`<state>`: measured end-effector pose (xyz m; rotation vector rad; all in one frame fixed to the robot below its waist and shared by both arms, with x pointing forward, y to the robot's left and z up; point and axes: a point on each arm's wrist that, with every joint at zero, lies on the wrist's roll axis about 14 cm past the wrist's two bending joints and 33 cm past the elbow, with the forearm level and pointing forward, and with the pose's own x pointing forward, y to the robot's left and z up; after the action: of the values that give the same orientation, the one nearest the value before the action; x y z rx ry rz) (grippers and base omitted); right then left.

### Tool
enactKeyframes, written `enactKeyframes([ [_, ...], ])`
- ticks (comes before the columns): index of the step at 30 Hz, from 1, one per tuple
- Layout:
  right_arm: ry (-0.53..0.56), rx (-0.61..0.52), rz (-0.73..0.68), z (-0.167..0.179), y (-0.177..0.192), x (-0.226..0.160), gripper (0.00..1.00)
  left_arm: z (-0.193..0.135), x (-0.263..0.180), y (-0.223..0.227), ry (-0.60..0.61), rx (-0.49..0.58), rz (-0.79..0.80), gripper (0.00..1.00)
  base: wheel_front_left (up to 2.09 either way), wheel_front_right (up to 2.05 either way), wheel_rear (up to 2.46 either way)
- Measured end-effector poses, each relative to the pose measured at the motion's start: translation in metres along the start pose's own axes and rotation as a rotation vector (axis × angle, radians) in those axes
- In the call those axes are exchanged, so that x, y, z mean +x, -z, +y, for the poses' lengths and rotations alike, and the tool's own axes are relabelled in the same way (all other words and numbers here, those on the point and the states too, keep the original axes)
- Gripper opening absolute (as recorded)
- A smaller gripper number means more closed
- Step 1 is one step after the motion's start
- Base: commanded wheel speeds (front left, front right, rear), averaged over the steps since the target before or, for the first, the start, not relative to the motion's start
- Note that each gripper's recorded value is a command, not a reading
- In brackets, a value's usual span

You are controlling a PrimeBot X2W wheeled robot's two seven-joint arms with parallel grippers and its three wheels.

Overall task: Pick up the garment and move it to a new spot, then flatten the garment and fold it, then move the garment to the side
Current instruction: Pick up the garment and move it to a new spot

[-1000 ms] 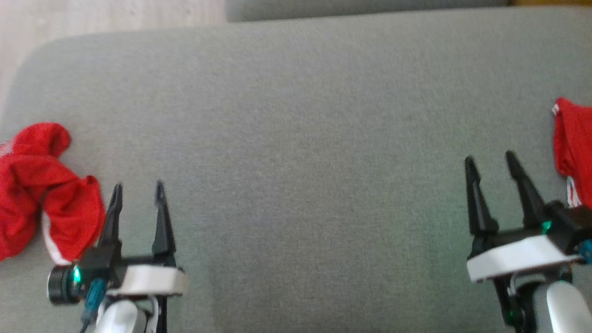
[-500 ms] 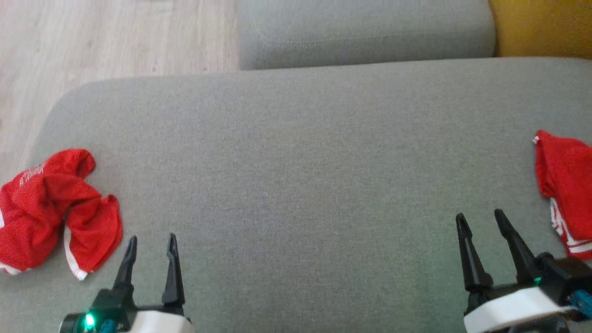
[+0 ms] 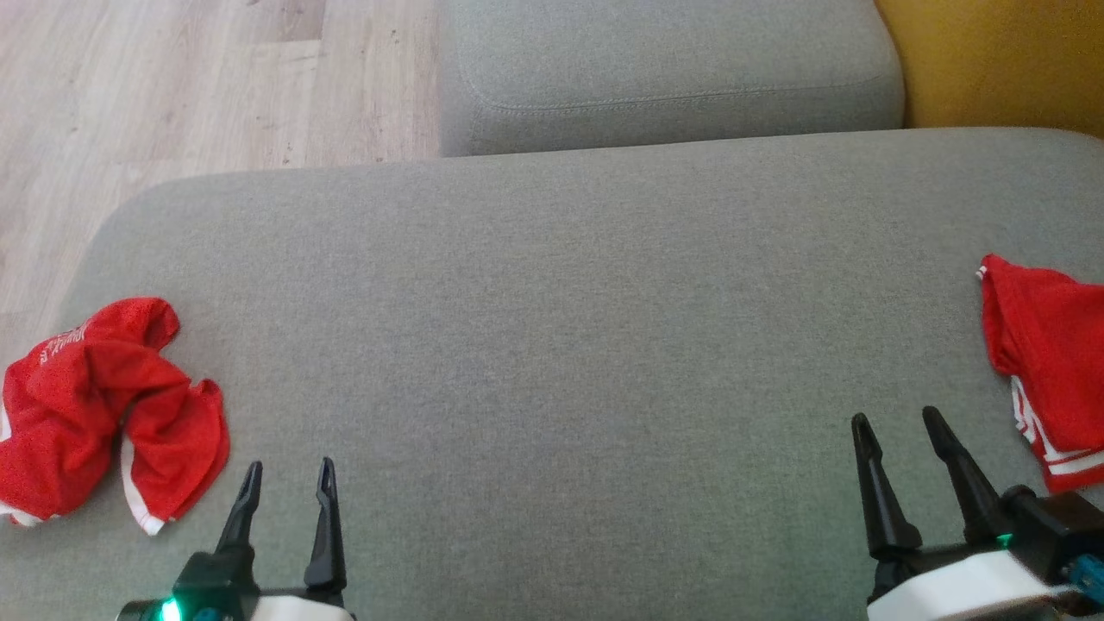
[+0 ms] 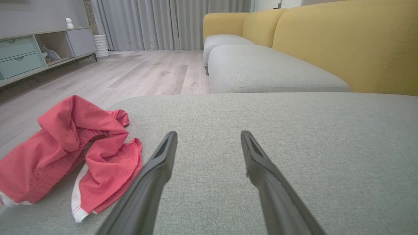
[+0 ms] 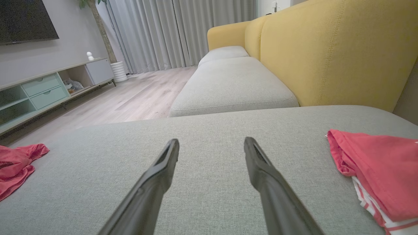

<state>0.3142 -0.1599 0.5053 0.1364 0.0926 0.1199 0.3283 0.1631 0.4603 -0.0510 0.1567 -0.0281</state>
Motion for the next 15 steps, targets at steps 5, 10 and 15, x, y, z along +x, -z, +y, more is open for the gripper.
enactKeyframes([
  [5,-0.003,-0.003,0.004,0.000,0.001,0.003,1.00,0.001,-0.001,-0.001,-0.003,-0.001,-0.003,1.00,0.00,0.00,0.00],
  [10,-0.040,-0.032,0.014,0.010,0.001,0.011,1.00,0.007,-0.004,-0.005,-0.026,-0.006,-0.026,1.00,0.00,0.00,0.00],
  [15,-0.124,-0.064,0.020,0.033,-0.003,0.029,1.00,0.025,0.004,-0.030,-0.074,-0.011,-0.122,1.00,0.00,0.00,0.00],
])
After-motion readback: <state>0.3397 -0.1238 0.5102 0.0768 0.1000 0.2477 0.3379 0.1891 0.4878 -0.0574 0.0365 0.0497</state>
